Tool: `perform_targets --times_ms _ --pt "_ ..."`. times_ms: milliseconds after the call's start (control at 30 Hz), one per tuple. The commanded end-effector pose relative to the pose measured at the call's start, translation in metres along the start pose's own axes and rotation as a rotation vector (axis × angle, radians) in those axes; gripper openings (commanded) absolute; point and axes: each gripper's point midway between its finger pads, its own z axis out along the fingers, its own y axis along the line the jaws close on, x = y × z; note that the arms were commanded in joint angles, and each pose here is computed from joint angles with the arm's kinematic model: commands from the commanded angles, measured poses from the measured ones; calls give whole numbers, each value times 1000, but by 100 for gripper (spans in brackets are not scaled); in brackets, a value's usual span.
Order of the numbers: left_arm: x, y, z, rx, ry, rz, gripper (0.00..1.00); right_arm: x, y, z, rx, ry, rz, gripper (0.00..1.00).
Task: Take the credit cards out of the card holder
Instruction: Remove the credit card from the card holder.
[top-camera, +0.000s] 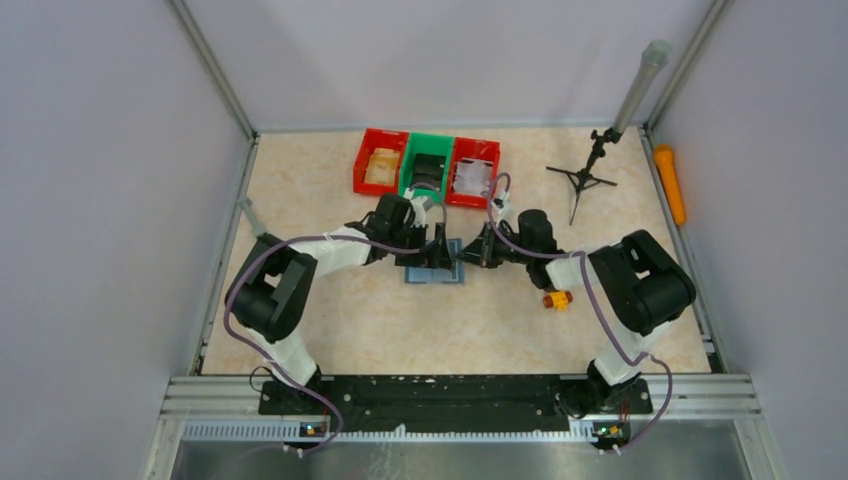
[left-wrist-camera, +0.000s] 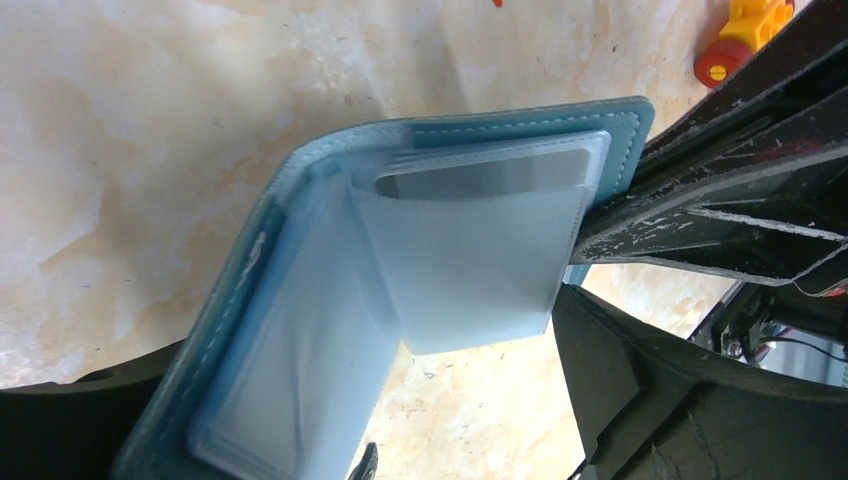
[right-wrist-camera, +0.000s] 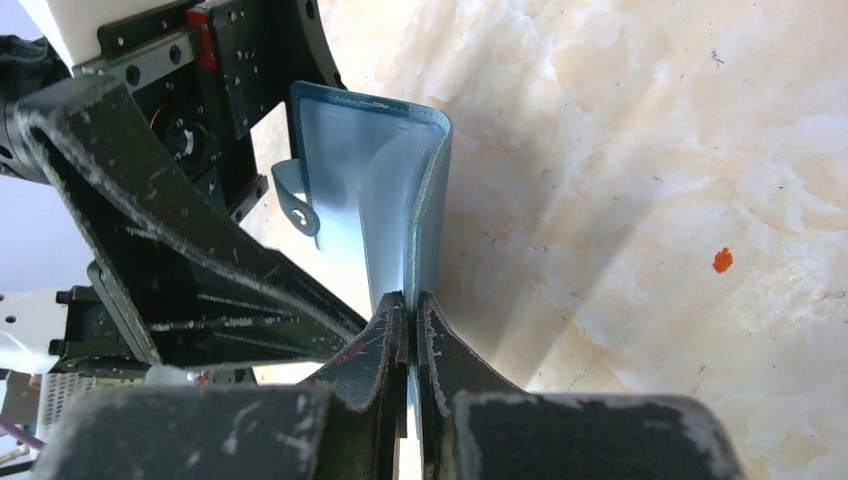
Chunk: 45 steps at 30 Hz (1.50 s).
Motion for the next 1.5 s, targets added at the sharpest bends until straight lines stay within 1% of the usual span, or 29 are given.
perform_targets --times_ms 0,133,300,533,667,800,900,1000,1100,1167,1233,1367,1467 --pt "-7 2 -6 25 -24 -18 97 -16 19 -3 -53 -43 -64 0" --pt "-6 7 -5 2 -14 -30 90 -16 20 -4 -57 -43 -63 0" --pt "-8 23 -6 -82 -16 -51 82 -17 18 -4 -45 -48 -62 0" --pt "-17 38 -21 -123 -81 -93 82 -21 7 -8 6 -64 -44 0" --pt "-22 35 -29 -62 -119 -123 82 -21 4 -9 17 -66 -37 0" --pt "-22 35 -30 -16 -119 -154 79 -21 3 -9 18 -67 -35 0" --pt "-17 33 -25 21 -85 -181 74 -21 2 -9 17 -65 -33 0" --pt "-19 29 -23 60 -86 -178 66 -21 2 -9 19 -64 -33 0" --pt "-22 30 -26 71 -97 -187 59 -21 2 -8 18 -63 -33 0" --pt "-24 30 -29 87 -112 -196 52 -21 2 -8 18 -62 -33 0" --pt "-26 32 -32 97 -132 -213 49 -21 2 -8 17 -61 -33 0" --pt "-30 38 -38 97 -168 -239 47 -20 2 -8 16 -59 -31 0" --pt "-31 39 -40 106 -175 -248 53 -20 2 -8 13 -58 -30 0"
